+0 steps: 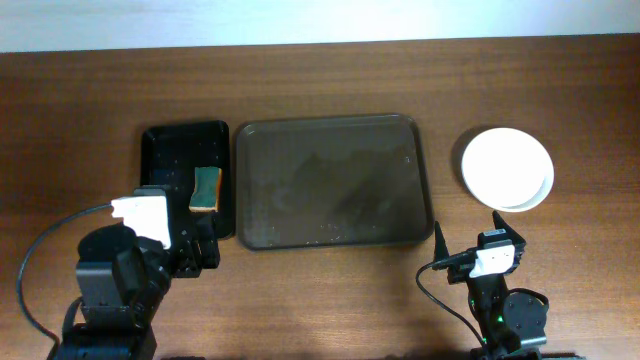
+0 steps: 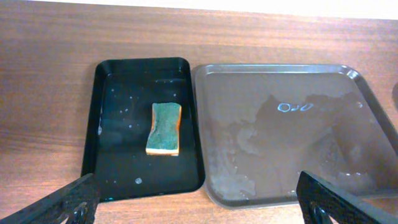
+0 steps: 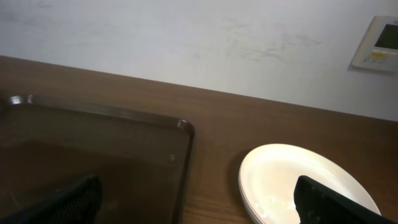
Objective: Clean dirty plates on tray and stack at the side
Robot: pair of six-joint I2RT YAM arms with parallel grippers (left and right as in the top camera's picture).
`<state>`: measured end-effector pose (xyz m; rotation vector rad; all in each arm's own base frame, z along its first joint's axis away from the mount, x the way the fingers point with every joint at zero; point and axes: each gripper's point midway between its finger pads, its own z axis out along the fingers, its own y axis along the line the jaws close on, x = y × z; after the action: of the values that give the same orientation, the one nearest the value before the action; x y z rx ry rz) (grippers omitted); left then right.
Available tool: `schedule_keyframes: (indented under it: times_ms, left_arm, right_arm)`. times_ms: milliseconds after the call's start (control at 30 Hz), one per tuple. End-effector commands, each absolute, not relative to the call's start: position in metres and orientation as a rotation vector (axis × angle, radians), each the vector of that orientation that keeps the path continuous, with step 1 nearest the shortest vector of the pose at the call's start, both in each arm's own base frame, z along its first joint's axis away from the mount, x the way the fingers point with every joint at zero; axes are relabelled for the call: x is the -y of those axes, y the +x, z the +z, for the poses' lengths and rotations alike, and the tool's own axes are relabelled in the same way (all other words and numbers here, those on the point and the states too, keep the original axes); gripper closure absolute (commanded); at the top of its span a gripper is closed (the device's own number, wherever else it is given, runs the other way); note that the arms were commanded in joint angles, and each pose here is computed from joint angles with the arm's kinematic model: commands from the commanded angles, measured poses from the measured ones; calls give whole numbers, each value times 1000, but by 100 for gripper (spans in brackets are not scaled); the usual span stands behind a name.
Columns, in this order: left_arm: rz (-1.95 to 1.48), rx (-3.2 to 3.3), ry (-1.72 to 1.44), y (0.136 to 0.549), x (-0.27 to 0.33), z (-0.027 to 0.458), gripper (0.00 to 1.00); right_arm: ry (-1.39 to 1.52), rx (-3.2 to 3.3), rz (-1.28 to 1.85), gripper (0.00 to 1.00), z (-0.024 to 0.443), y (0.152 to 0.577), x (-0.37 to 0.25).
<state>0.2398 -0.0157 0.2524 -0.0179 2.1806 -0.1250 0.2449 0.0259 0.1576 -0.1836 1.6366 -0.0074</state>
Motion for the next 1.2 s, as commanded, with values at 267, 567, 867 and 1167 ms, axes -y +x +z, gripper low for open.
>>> schedule_keyframes:
  times_ms: [267,567,867,1167]
  left_arm:
    - [-55,-2122,-36,224,5,238,1]
    - [-79,-1756,-37,240,5,189,1]
    - [-6,-1455,23,245,2,204,1]
    - [45,-1643,97,246,4,157,1]
  right_arm:
    - [-191,-1637,-9,1,156,245,-26]
    - [-191,-1637,-9,1,156,245,-26]
    - [-191,-1637,-9,1,156,245,-26]
    - [-191,-1637,-9,1,156,245,-26]
